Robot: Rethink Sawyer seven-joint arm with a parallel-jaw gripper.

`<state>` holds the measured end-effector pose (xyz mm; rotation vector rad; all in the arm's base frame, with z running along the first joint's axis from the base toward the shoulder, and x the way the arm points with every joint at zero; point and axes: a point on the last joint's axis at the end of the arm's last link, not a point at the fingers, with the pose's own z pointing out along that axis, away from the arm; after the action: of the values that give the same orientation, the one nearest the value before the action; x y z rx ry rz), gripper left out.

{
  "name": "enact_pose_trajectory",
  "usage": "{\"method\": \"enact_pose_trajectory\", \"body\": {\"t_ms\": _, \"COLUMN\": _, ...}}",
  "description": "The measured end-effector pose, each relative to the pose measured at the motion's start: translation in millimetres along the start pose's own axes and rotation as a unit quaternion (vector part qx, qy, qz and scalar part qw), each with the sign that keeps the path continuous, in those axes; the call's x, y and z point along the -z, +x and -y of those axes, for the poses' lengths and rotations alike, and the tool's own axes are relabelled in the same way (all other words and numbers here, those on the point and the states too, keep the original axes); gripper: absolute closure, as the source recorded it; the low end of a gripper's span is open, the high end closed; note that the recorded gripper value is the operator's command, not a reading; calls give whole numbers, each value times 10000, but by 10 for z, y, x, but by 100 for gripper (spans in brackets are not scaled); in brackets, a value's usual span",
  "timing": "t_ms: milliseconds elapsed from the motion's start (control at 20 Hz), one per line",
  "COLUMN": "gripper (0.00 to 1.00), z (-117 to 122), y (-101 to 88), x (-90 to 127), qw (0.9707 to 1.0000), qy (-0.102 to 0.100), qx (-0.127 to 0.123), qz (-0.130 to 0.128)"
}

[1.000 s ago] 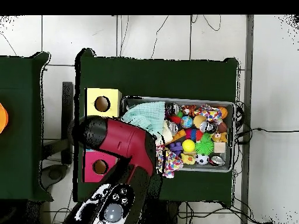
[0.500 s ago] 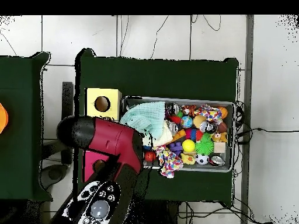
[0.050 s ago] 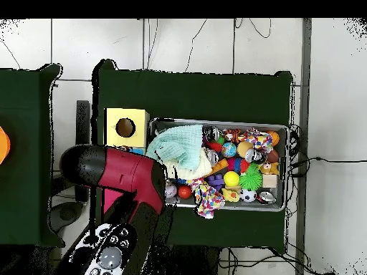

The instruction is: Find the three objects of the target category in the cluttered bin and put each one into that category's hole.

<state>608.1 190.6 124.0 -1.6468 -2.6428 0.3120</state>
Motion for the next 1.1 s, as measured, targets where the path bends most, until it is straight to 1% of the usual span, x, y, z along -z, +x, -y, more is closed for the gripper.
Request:
{"method": "enact_pose_trajectory", "body": {"t_ms": 300, "gripper": 100, "z": -15, "y": 113, "x": 15, "qw": 10000, "qy": -12, "qx": 75, "qz": 6}}
{"method": "enact_pose_trajectory", "body": {"t_ms": 600, "gripper": 100, "z": -30, "y": 186, "x": 25, "qw": 9999, "qy": -26, "qx": 111, "qz": 1}}
{"method": "enact_pose_trajectory", "body": {"t_ms": 950, "gripper": 100, "z": -35, "y": 200, "x": 10, "qw": 9999, "qy": -22, "qx": 105, "qz": -10}}
{"method": "enact_pose_trajectory", "body": {"t_ms": 1100, "gripper": 100, "z": -30, "y": 164, "x": -3, "qw": 10000, "qy": -13, "qx": 77, "qz": -16}}
